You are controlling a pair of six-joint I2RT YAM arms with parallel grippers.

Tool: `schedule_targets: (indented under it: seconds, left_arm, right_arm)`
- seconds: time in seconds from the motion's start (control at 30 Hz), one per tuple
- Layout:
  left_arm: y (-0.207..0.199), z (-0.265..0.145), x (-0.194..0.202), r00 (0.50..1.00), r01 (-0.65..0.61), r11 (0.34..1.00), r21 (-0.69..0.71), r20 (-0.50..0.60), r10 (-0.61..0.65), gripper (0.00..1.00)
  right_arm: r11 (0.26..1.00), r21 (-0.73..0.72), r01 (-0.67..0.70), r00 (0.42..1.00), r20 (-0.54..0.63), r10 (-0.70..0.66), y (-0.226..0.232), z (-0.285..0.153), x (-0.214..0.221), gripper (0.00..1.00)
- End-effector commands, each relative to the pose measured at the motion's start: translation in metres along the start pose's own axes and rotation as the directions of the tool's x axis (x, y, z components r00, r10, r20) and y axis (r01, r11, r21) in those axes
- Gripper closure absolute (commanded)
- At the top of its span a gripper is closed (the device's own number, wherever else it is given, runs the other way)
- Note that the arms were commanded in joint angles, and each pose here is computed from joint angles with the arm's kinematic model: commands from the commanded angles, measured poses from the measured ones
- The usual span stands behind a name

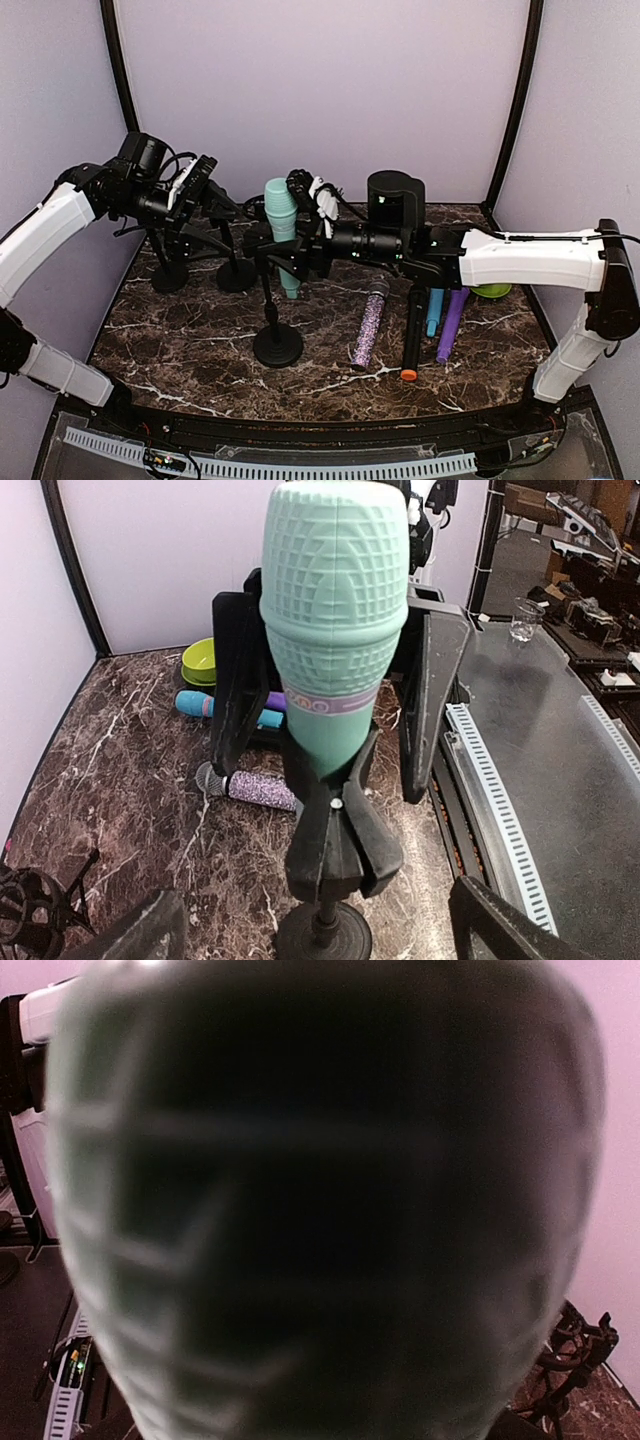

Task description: Remove the microphone from the stand

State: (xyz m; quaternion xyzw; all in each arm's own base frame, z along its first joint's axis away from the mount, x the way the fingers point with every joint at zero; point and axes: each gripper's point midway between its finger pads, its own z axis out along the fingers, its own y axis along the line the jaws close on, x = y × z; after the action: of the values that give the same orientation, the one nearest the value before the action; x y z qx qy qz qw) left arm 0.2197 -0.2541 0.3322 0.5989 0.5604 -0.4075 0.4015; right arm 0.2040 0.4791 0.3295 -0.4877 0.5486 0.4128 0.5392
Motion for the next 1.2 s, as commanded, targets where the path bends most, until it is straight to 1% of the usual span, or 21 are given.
schedule_targets:
  seconds: [0.0, 0.07, 0.1, 0.13, 0.27, 0.33, 0.4, 0.47, 0.73, 0.8, 0.9, 0.97, 1.0, 1.07, 1.1, 1.17]
  left_arm:
    - [-0.008, 0.009, -0.005, 0.999, -0.038, 0.999, 0.038, -0.022, 0.039, 0.08]
    - [-0.010, 0.013, -0.003, 0.999, -0.044, 0.998, 0.048, -0.030, 0.045, 0.10]
    - [-0.010, 0.015, -0.002, 0.998, -0.044, 0.998, 0.050, -0.035, 0.046, 0.11]
    - [-0.011, 0.016, -0.001, 0.998, -0.044, 0.998, 0.053, -0.038, 0.046, 0.11]
    - [-0.013, 0.022, 0.000, 0.997, -0.061, 0.997, 0.056, -0.048, 0.064, 0.13]
    - [-0.011, 0.024, 0.001, 0.996, -0.060, 0.997, 0.045, -0.063, 0.063, 0.16]
    - [-0.008, 0.027, 0.002, 0.996, -0.056, 0.998, 0.032, -0.074, 0.058, 0.19]
    - [-0.007, 0.028, 0.001, 0.995, -0.058, 0.998, 0.027, -0.077, 0.060, 0.21]
    - [-0.009, 0.029, 0.001, 0.995, -0.053, 0.998, 0.031, -0.078, 0.056, 0.36]
    - [-0.010, 0.030, 0.002, 0.995, -0.053, 0.998, 0.033, -0.077, 0.055, 0.41]
    - [-0.008, 0.030, 0.003, 0.995, -0.054, 0.998, 0.029, -0.083, 0.056, 0.54]
    - [-0.006, 0.030, 0.003, 0.994, -0.059, 0.998, 0.020, -0.089, 0.060, 0.66]
    - [-0.005, 0.030, 0.003, 0.994, -0.064, 0.998, 0.015, -0.091, 0.065, 0.76]
    - [-0.003, 0.029, 0.002, 0.993, -0.071, 0.997, 0.002, -0.098, 0.071, 0.87]
    - [-0.002, 0.029, 0.003, 0.992, -0.073, 0.997, -0.004, -0.104, 0.072, 0.91]
    - [-0.001, 0.028, 0.003, 0.991, -0.080, 0.997, -0.013, -0.112, 0.078, 0.93]
  right_arm:
    - [0.999, -0.038, 0.002, 0.999, 0.054, 0.000, 0.007, -0.003, -0.024, 0.26]
    - [0.999, -0.046, -0.005, 0.998, 0.055, 0.008, 0.008, -0.003, -0.025, 0.28]
    - [0.999, -0.047, 0.002, 0.996, 0.084, 0.002, 0.010, -0.011, -0.039, 0.29]
    - [0.999, -0.050, 0.002, 0.996, 0.094, 0.002, 0.011, -0.013, -0.043, 0.29]
    - [0.999, -0.051, -0.007, 0.993, 0.116, 0.012, 0.012, -0.020, -0.053, 0.34]
    - [0.999, -0.045, -0.007, 0.993, 0.120, 0.012, 0.011, -0.021, -0.057, 0.37]
    - [0.999, -0.038, -0.006, 0.992, 0.122, 0.011, 0.009, -0.022, -0.059, 0.42]
    - [0.999, -0.033, -0.001, 0.992, 0.125, 0.005, 0.008, -0.023, -0.062, 0.49]
    - [1.000, -0.019, 0.002, 0.993, 0.117, 0.001, 0.004, -0.023, -0.063, 0.71]
    - [1.000, -0.009, 0.009, 0.992, 0.129, -0.008, 0.003, -0.023, -0.069, 0.76]
    - [1.000, 0.001, 0.027, 0.987, 0.156, -0.027, 0.001, -0.026, -0.084, 0.79]
    - [0.999, 0.010, 0.043, 0.984, 0.175, -0.044, 0.000, -0.029, -0.095, 0.80]
    - [0.999, 0.018, 0.050, 0.982, 0.183, -0.052, -0.001, -0.030, -0.101, 0.80]
    - [0.997, 0.030, 0.066, 0.977, 0.203, -0.071, -0.002, -0.034, -0.114, 0.82]
    - [0.997, 0.036, 0.072, 0.974, 0.214, -0.078, -0.003, -0.037, -0.121, 0.82]
    - [0.996, 0.041, 0.078, 0.967, 0.240, -0.085, -0.003, -0.042, -0.135, 0.82]
